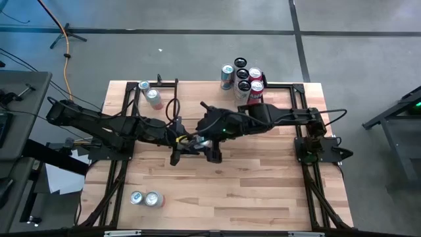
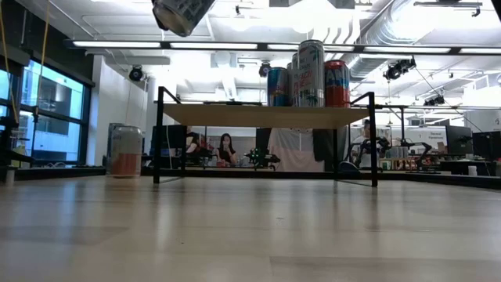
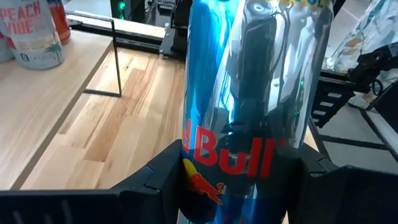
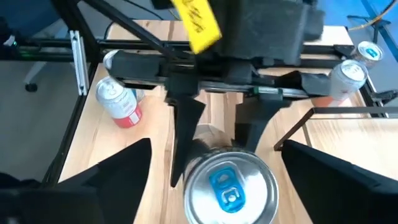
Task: Place canned beverage on shelf
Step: Put the top right blue soda can on the shelf aligned with the blue soda can
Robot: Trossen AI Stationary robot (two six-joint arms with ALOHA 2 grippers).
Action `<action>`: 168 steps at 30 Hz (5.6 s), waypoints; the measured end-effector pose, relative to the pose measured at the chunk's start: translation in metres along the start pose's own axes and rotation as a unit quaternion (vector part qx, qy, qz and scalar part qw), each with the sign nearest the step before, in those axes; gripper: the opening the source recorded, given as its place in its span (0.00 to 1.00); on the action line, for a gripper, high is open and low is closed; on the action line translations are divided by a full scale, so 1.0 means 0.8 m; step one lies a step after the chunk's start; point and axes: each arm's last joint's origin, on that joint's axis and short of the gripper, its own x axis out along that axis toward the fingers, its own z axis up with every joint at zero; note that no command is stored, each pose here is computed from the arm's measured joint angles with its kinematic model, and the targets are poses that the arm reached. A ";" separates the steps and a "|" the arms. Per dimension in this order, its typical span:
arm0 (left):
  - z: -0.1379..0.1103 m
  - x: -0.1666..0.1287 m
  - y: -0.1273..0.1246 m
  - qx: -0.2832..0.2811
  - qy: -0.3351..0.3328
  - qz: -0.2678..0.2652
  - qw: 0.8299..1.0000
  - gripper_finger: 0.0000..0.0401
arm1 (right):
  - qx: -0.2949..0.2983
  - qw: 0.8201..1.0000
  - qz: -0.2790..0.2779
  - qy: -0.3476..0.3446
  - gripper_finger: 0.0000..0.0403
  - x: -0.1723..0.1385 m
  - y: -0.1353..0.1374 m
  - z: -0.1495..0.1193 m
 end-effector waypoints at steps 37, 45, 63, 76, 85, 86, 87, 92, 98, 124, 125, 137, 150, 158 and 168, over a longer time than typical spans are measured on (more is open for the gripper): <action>0.029 -0.098 0.043 -0.051 -0.114 0.147 0.981 0.37 | 0.104 0.976 -0.099 0.166 0.90 -0.071 -0.001 -0.140; 0.030 -0.093 0.044 -0.052 -0.118 0.177 0.976 0.37 | 0.292 0.956 -0.022 -0.005 0.90 -0.070 0.037 -0.202; 0.032 -0.033 0.044 -0.054 -0.146 0.297 0.942 0.38 | 0.322 0.905 -0.121 -0.249 0.90 -0.007 0.042 -0.149; 0.028 0.010 0.021 -0.047 -0.166 0.263 0.949 0.38 | 0.280 0.885 -0.205 -0.310 0.90 -0.007 -0.003 -0.102; 0.037 0.011 0.018 -0.046 -0.197 0.235 0.951 0.38 | 0.287 0.879 -0.182 -0.333 0.90 0.005 -0.023 -0.094; 0.036 0.012 0.019 -0.045 -0.194 0.235 0.951 0.38 | 0.283 0.880 -0.178 -0.336 0.90 0.005 -0.023 -0.093; 0.036 0.014 0.020 -0.049 -0.196 0.233 0.951 0.38 | 0.279 0.880 -0.174 -0.342 0.90 0.007 -0.024 -0.091; 0.039 0.028 0.017 -0.054 -0.221 0.203 0.952 0.38 | 0.271 0.877 -0.200 -0.343 0.90 0.013 -0.033 -0.091; 0.035 0.043 0.017 -0.050 -0.219 0.205 0.953 0.38 | 0.270 0.877 -0.206 -0.340 0.90 0.016 -0.037 -0.092; 0.042 -0.032 0.032 0.003 -0.166 0.238 0.957 0.62 | 0.226 0.887 -0.251 -0.314 0.51 -0.043 -0.043 -0.094; 0.041 -0.041 0.034 0.005 -0.160 0.246 0.956 0.62 | 0.226 0.888 -0.250 -0.312 0.51 -0.044 -0.042 -0.095; 0.040 -0.108 0.039 -0.035 -0.179 0.247 0.952 0.62 | 0.224 0.910 -0.222 -0.271 0.51 -0.002 -0.029 -0.120; -0.008 -0.108 0.018 -0.113 -0.254 0.139 0.951 0.62 | 0.162 0.929 -0.125 -0.309 0.51 0.024 -0.074 -0.108; -0.010 -0.116 0.011 -0.130 -0.278 0.125 0.944 0.62 | 0.172 0.927 -0.159 -0.293 0.51 0.072 -0.111 -0.122; -0.009 -0.117 0.011 -0.131 -0.283 0.130 0.941 0.62 | 0.178 0.918 -0.205 -0.288 0.51 0.071 -0.135 -0.125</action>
